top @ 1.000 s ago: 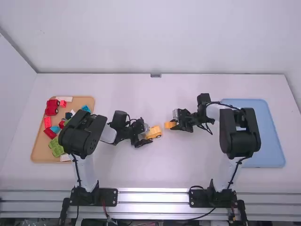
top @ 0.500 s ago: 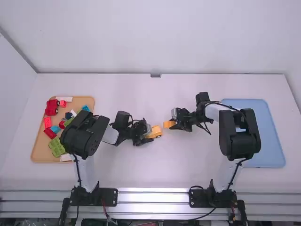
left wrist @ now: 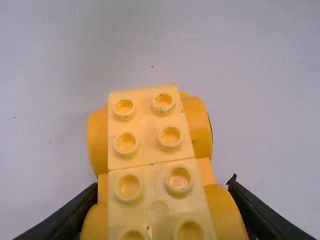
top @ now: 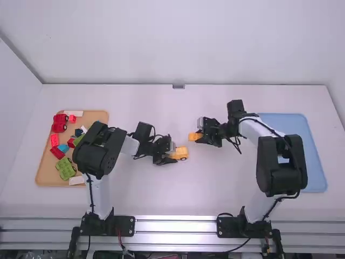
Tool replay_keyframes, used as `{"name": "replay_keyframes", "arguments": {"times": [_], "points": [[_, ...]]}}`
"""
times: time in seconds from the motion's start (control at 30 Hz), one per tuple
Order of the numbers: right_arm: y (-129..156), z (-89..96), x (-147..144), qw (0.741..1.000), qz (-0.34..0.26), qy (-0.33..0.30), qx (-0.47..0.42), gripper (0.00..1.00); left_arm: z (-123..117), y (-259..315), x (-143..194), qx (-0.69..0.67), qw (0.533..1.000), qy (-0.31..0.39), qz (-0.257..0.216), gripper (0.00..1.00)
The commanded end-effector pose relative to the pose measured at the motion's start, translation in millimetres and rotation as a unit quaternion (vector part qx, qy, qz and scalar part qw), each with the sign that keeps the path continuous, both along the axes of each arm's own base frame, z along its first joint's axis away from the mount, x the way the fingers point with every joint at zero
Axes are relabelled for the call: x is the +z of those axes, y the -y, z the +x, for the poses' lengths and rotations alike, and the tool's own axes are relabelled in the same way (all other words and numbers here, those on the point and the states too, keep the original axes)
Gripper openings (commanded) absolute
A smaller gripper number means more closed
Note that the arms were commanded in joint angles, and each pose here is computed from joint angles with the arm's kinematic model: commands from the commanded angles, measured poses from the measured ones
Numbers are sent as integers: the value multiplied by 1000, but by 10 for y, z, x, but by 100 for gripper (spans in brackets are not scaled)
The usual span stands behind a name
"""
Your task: Assemble lego blocks to make yellow taxi
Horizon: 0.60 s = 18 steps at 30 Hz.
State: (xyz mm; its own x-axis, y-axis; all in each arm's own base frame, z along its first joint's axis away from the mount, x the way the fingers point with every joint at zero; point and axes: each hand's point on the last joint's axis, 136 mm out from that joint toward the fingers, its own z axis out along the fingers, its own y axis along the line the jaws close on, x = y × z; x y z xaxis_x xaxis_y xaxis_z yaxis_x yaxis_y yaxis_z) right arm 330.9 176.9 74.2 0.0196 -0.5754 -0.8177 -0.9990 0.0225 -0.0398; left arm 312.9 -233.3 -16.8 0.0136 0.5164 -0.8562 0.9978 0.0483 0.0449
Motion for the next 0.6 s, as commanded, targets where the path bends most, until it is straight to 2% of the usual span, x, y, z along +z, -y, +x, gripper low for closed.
{"name": "replay_keyframes", "arguments": {"times": [0.0, 0.07, 0.1, 0.13, 0.17, 0.23, 0.5, 0.57], "points": [[-61, -33, 23, 1000, 0, -2, -1, 20, -66, -48, -150, -6, 1000, -4, 14, 53], [-91, -14, -26, 1000, 3, 0, -11, 19, -35, -69, -177, 0, 1000, 1, 24, 57], [-95, 34, -53, 1000, 2, -2, -27, 19, -11, -86, -201, 6, 999, 3, 33, 63], [-79, 120, -110, 999, -8, 0, -53, 18, 27, -108, -222, 19, 999, 0, 43, 73], [-70, 210, -153, 997, -17, 2, -81, 18, 72, -115, -225, 37, 998, -11, 46, 77], [-84, 261, -189, 994, -28, 5, -102, 17, 97, -111, -209, 54, 997, -26, 41, 78], [-108, 214, -174, 995, -33, 14, -98, 15, 42, -84, -138, 88, 995, -46, 0, 78], [-86, 216, -173, 994, -31, 11, -100, 15, 27, -95, -109, 95, 995, -28, -10, 81]]}}
